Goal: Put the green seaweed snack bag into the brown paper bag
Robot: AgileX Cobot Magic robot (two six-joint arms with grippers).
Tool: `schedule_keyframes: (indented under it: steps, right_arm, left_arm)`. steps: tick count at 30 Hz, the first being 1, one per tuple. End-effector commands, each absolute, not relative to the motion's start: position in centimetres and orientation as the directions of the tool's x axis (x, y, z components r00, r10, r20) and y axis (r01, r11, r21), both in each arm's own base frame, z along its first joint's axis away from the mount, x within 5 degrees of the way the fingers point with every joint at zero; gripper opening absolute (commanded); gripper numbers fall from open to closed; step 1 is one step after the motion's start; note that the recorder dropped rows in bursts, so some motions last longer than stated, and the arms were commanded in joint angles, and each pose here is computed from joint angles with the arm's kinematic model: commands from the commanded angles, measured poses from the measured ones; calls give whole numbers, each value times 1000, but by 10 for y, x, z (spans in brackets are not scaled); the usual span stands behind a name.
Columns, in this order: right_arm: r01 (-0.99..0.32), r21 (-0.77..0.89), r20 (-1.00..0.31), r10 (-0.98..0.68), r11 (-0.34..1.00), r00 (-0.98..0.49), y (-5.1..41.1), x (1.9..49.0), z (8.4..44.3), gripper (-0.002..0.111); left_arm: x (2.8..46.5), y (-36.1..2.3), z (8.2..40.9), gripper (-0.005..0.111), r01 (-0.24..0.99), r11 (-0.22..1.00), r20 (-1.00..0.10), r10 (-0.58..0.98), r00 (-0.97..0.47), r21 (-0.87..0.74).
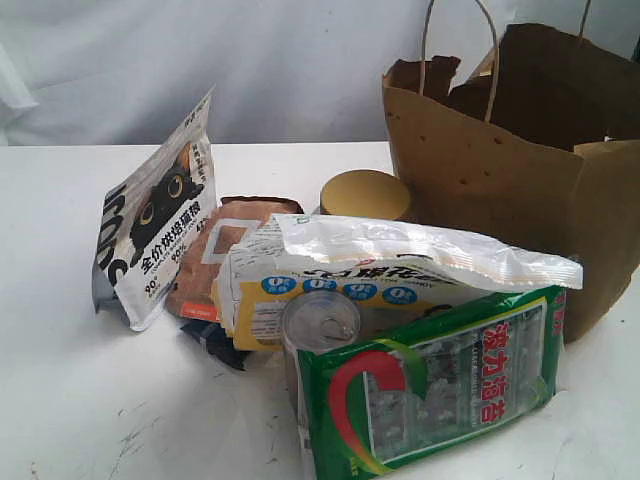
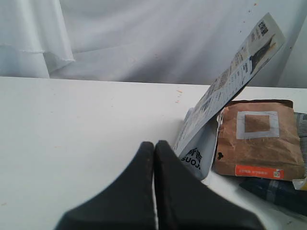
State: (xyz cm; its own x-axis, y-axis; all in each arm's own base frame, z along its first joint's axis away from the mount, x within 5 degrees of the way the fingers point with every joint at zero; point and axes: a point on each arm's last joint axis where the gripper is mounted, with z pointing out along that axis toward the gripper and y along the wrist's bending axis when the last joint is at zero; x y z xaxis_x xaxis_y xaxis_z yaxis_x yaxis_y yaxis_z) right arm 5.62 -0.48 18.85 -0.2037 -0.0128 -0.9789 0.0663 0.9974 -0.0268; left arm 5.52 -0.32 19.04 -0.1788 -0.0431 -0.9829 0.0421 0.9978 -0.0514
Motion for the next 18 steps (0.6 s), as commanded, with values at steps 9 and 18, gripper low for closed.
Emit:
schedule_keyframes:
  steps: [9,18]
  right_arm:
    - [23,20,-920,10,1000,391,-1,51,241,0]
    - [-353,570,-558,665,742,496,-6,39,261,0]
  left_arm:
    - [55,-3,189,0,40,997,-982,-51,-180,-59]
    - [55,-3,189,0,40,997,-982,-51,-180,-59]
